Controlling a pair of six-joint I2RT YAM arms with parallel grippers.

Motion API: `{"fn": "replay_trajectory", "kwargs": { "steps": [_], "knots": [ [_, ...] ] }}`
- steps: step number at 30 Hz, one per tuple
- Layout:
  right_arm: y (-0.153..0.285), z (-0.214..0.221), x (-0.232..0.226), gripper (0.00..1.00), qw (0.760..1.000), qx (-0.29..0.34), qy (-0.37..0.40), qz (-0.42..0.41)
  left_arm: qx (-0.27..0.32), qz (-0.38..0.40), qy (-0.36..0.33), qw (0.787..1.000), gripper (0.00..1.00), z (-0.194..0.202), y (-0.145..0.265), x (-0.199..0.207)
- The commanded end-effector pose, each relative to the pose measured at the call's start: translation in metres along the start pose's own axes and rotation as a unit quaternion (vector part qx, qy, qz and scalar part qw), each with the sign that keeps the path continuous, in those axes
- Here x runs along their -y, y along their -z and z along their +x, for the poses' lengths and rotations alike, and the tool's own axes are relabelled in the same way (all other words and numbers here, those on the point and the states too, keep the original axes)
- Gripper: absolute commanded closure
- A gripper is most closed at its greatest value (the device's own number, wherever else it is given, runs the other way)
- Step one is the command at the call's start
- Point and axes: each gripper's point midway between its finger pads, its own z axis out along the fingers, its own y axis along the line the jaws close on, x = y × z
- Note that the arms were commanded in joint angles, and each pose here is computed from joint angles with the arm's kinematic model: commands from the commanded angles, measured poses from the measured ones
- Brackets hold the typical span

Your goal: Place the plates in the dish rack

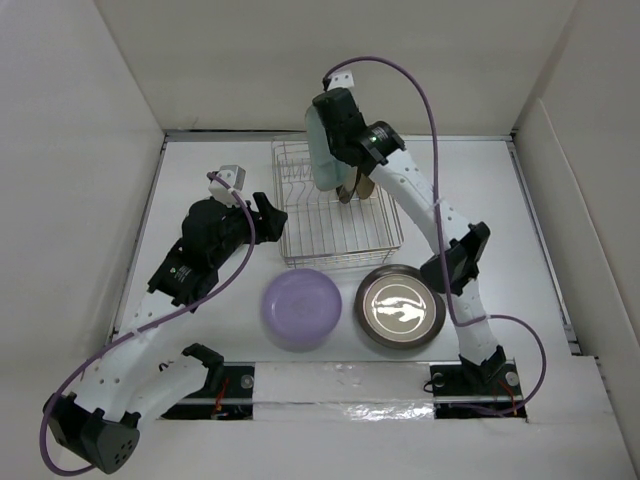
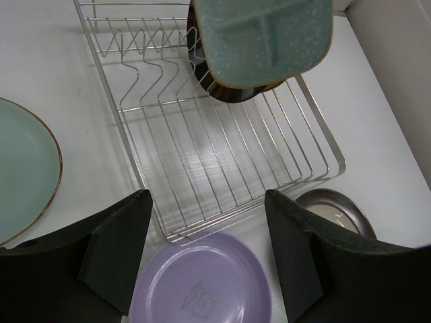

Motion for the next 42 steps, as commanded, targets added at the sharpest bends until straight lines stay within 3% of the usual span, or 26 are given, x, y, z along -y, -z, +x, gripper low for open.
{"fn": "replay_trajectory", "kwargs": {
  "steps": [1,9,24,36,42],
  "knots": [
    [0.009,-0.046,0.016,1.0,0.995,0.076,-0.045,0.043,0.02,0.008,-0.004,1.0,0.35,-0.01,0.002,0.003],
    [-0.009,-0.033,0.019,1.0,0.991,0.076,-0.028,0.103,0.013,0.008,-0.002,1.0,0.35,-0.006,0.0,0.002],
    [-0.055,0.011,0.001,1.0,0.992,0.04,0.016,0.123,0.007,0.0,-0.002,1.0,0.35,-0.003,-0.005,-0.001],
    [-0.064,0.037,-0.004,1.0,0.986,0.018,0.065,0.155,-0.011,-0.001,-0.001,1.0,0.35,0.006,-0.013,-0.002],
    [-0.063,0.063,-0.01,1.0,0.987,-0.008,0.042,0.155,-0.02,0.001,0.002,1.0,0.35,0.012,-0.016,-0.003]
  ]
}}
